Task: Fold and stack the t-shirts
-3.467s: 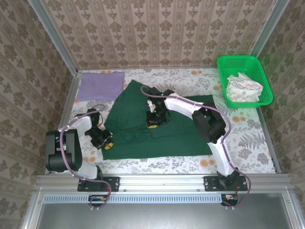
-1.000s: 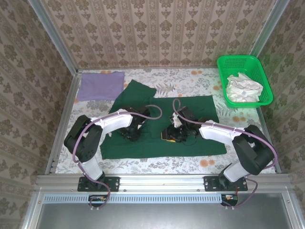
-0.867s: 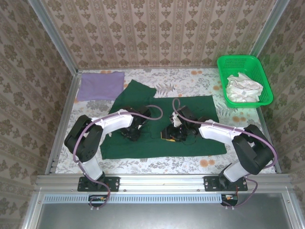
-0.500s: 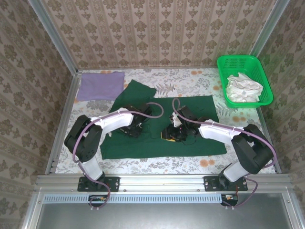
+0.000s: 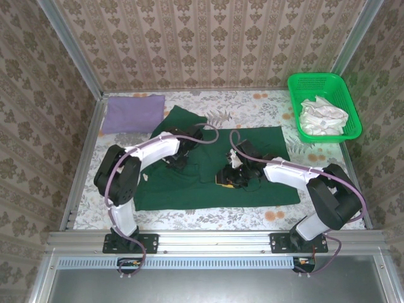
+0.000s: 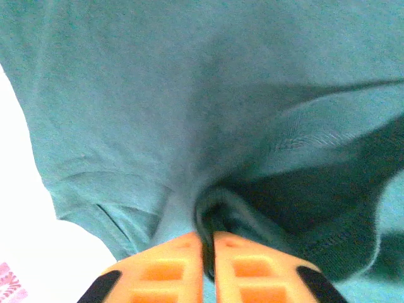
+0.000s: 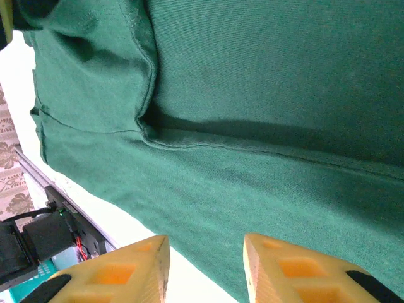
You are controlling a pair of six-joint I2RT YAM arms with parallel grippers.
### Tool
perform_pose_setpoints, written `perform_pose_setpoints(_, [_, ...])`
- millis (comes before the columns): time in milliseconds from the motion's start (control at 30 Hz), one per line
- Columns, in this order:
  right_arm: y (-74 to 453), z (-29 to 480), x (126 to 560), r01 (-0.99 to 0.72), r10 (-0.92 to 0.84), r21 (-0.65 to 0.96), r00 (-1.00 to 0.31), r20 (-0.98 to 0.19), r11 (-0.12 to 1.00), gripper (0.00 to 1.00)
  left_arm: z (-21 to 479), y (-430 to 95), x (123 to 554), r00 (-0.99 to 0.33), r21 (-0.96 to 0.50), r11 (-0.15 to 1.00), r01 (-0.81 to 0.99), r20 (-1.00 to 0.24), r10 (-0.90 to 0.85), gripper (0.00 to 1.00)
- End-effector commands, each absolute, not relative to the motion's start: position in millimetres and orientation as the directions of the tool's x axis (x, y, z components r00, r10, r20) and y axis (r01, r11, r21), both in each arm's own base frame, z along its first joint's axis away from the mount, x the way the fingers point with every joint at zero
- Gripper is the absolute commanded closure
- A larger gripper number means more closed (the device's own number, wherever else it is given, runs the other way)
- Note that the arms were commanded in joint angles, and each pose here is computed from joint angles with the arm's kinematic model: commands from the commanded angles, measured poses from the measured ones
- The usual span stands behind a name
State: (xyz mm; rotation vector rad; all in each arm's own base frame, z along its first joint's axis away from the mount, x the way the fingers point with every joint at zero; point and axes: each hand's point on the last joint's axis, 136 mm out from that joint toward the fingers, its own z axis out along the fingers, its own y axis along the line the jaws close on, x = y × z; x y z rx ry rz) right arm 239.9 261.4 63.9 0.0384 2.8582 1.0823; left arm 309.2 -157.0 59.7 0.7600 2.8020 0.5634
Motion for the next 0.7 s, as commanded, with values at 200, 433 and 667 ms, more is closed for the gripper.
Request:
perform_pose_setpoints(200, [252.4,66.9,246.1,0.008,0.069,0.620,-0.995,-0.075,0.785,0.63,72.4,-112.8,338.0,-0.937,0.504,0.816,0.285,-0.033,0.348,0.64])
perform_pose_setpoints(433, [279.6,81.6,260.0,-0.043,0.040,0.641,-0.993,-0.114,0.766,0.63,98.5,-94.8,338.4,-0.970,0.377,0.912,0.162,-0.107,0.217,0.55])
perform_pose_setpoints(667, [329.3,73.4,289.2,-0.126,-0.053,0.588,-0.989,-0.141,0.799,0.59,90.1,-132.0,313.8,-0.976,-0.110,0.980,0.165,-0.162,0.146,0.45])
